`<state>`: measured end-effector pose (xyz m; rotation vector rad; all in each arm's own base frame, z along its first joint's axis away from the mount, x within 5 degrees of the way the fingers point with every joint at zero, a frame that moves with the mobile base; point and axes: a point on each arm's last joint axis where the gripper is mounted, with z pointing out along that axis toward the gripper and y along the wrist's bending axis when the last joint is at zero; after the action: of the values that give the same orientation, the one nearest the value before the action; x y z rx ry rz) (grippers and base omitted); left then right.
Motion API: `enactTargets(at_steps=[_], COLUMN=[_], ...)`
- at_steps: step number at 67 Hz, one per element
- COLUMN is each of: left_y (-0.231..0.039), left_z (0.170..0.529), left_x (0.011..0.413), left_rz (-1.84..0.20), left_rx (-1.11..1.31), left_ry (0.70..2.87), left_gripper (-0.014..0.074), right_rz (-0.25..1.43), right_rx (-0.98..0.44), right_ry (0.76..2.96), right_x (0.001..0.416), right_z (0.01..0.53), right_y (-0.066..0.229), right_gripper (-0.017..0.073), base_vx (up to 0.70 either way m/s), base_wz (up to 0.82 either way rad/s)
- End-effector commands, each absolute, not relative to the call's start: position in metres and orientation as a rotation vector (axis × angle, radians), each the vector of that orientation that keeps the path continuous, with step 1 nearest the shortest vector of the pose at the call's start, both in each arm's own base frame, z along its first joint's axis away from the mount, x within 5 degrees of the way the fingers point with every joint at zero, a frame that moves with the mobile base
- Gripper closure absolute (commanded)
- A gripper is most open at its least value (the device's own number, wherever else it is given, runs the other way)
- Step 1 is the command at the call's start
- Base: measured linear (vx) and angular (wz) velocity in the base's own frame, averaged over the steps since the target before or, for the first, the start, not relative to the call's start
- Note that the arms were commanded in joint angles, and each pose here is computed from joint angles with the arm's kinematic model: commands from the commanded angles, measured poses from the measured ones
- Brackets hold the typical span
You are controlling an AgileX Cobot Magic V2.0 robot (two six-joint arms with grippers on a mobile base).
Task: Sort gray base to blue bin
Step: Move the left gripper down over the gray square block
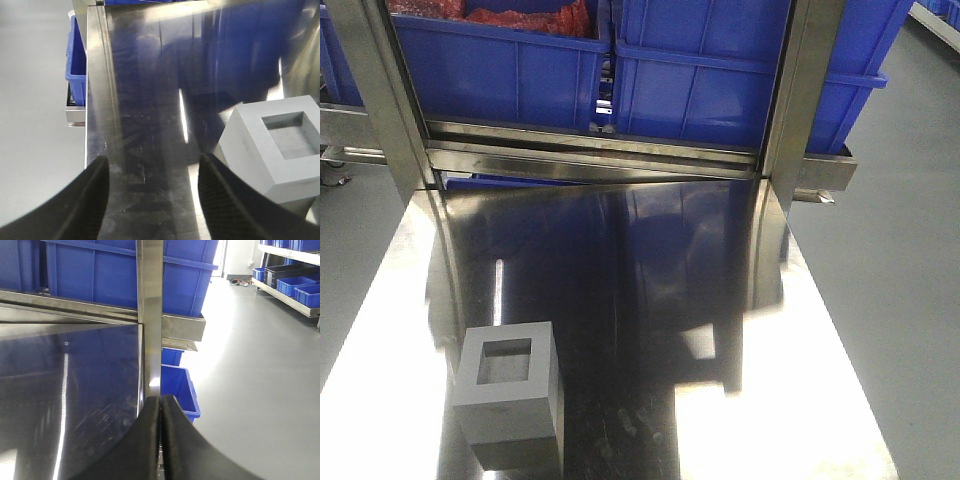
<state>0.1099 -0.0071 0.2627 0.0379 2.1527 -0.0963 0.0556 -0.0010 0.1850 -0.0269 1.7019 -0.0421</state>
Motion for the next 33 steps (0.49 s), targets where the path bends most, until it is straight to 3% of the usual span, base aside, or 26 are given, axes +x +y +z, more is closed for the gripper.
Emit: enactTargets(at_steps=[1, 14, 33], left_y=[-0.006, -0.01, -0.023], left_z=[0.28, 0.289, 0.303], left_x=[0.116, 0.122, 0.162], left_rz=[-0.103, -0.204, -0.319], left_rx=[0.008, -0.055, 0.054], left_ry=[2.045, 2.07, 2.267], left_gripper=[0.0197, 0.0197, 0.0197], right_rz=[-0.059, -0.059, -0.059], right_rx=[-0.043, -0.043, -0.043], right_ry=[1.621, 1.621, 1.621], right_x=[0.056, 0.056, 0.056], right_z=[0.191, 0.191, 0.191], right_y=[-0.001, -0.001, -0.001], right_gripper=[0.0564, 0.0564, 0.0564], base_vx=[0.0, 0.0, 0.0], base_wz=[0.0, 0.0, 0.0])
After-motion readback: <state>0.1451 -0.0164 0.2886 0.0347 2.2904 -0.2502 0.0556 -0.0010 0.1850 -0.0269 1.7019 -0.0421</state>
